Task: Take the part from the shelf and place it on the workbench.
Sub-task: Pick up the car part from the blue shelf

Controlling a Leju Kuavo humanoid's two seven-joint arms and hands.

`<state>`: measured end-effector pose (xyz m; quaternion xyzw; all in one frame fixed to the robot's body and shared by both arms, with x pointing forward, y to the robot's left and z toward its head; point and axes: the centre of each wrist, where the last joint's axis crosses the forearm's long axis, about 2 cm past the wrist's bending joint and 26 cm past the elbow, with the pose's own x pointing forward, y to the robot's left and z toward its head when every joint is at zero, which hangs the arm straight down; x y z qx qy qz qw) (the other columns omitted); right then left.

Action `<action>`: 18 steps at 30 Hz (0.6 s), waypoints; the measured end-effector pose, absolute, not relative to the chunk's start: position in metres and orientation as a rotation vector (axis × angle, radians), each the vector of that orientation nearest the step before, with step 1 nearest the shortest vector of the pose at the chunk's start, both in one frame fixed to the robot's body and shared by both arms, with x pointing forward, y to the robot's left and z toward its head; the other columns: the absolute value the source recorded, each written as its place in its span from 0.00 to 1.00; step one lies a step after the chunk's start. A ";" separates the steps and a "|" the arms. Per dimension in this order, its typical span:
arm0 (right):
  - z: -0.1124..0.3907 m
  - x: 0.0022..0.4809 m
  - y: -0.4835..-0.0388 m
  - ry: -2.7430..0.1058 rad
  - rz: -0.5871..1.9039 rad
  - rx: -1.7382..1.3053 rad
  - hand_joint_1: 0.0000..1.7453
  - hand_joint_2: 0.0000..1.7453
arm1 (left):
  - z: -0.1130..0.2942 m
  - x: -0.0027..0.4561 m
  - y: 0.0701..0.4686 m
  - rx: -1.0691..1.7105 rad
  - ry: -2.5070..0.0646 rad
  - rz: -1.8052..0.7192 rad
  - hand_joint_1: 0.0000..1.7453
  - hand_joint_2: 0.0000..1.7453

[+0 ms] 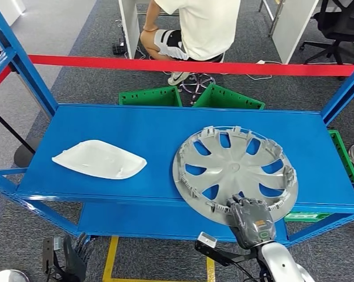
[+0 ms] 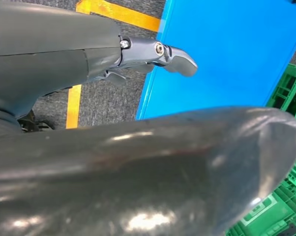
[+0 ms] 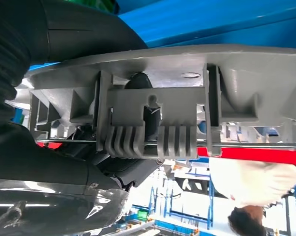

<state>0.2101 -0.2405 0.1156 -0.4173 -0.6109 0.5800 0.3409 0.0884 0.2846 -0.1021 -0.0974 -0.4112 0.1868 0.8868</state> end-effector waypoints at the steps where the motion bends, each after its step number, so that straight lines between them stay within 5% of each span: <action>1: 0.116 0.209 -0.240 -1.594 1.511 -1.086 1.00 1.00 | -0.102 0.088 0.285 -0.203 -0.857 0.385 0.00 0.25; 4: 0.116 0.207 -0.240 -1.606 1.513 -1.089 1.00 1.00 | -0.102 0.088 0.285 -0.200 -0.870 0.373 0.00 1.00; 18: 0.117 0.186 -0.237 -1.675 1.448 -1.096 1.00 1.00 | -0.103 0.084 0.288 -0.166 -0.877 0.306 0.00 1.00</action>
